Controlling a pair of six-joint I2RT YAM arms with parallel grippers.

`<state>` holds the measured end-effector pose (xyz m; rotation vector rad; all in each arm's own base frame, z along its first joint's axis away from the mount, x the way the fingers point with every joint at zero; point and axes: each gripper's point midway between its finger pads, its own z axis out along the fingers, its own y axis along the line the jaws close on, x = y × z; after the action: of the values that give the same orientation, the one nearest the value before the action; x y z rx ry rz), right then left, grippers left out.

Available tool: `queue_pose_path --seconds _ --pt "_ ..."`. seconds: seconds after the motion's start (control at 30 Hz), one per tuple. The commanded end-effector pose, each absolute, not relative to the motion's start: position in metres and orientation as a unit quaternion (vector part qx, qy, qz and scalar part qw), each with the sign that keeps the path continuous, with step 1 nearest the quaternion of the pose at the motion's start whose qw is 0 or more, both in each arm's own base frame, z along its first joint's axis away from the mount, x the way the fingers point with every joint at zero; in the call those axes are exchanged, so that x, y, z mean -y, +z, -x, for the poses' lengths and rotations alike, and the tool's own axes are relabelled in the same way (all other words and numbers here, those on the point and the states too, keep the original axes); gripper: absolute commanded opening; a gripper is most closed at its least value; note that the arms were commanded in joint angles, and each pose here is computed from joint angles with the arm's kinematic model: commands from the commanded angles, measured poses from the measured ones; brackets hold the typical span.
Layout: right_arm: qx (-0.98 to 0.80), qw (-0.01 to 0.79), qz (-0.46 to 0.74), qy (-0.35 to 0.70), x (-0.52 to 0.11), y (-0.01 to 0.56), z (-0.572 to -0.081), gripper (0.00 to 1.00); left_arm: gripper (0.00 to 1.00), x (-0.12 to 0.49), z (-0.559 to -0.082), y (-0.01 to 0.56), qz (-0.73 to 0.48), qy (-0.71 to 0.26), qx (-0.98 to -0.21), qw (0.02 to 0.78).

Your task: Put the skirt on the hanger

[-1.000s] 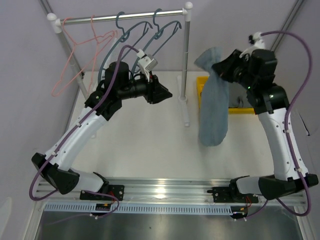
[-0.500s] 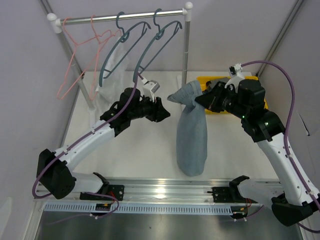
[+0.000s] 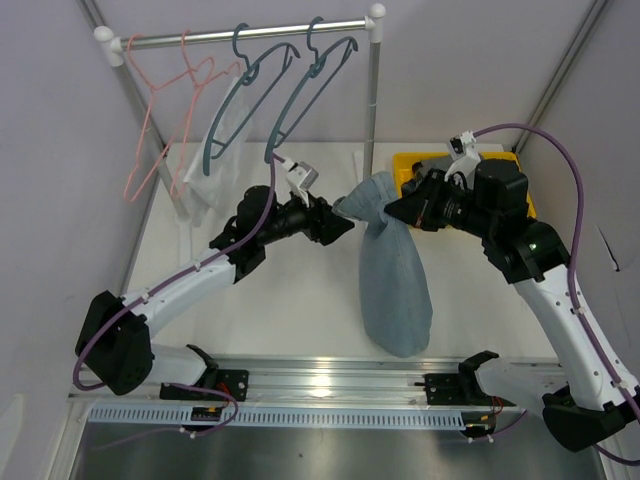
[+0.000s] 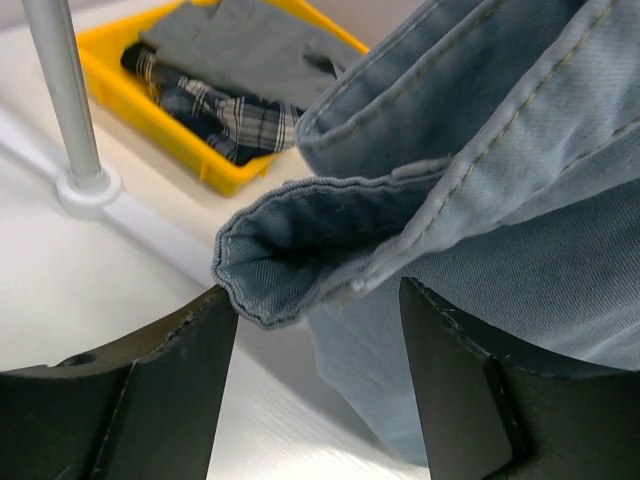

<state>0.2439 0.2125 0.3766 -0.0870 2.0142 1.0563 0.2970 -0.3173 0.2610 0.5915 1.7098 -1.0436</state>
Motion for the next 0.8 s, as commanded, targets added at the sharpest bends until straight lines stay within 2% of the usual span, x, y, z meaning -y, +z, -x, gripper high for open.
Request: queue_pose_path --seconds 0.0,0.2,0.3,0.33,0.43,0.47,0.57,0.63,0.7,0.77 --pt "-0.765 0.447 0.071 0.458 -0.218 0.42 -0.231 0.0 0.71 0.325 -0.298 0.297 -0.291 -0.438 -0.637 0.563" --pt "-0.764 0.443 0.085 0.461 -0.219 0.428 -0.226 0.0 0.7 0.329 -0.302 0.301 -0.316 -0.434 -0.626 0.566" --pt "-0.768 0.443 0.083 0.456 -0.217 0.426 -0.229 0.0 0.63 0.332 -0.3 0.306 -0.322 -0.442 -0.618 0.565" --pt "-0.768 0.443 0.082 0.455 -0.217 0.425 -0.231 0.0 0.59 0.332 -0.3 0.307 -0.322 -0.442 -0.617 0.566" --pt "-0.771 0.44 0.081 0.454 -0.218 0.422 -0.234 0.0 0.41 0.331 -0.3 0.309 -0.321 -0.44 -0.618 0.567" --pt "-0.771 0.439 0.081 0.454 -0.218 0.421 -0.235 0.0 0.32 0.329 -0.299 0.314 -0.321 -0.44 -0.613 0.572" --pt "-0.77 0.441 0.08 0.454 -0.217 0.424 -0.237 0.0 0.19 0.324 -0.301 0.318 -0.322 -0.423 -0.615 0.583" --pt "-0.77 0.442 0.078 0.452 -0.214 0.427 -0.236 0.0 0.15 0.317 -0.308 0.31 -0.312 -0.395 -0.632 0.589" --pt "-0.766 0.453 0.08 0.45 -0.21 0.437 -0.235 0.0 0.02 0.312 -0.313 0.306 -0.311 -0.377 -0.638 0.595" --pt "-0.768 0.453 0.08 0.446 -0.208 0.439 -0.234 0.0 0.0 0.309 -0.313 0.305 -0.311 -0.378 -0.637 0.595"
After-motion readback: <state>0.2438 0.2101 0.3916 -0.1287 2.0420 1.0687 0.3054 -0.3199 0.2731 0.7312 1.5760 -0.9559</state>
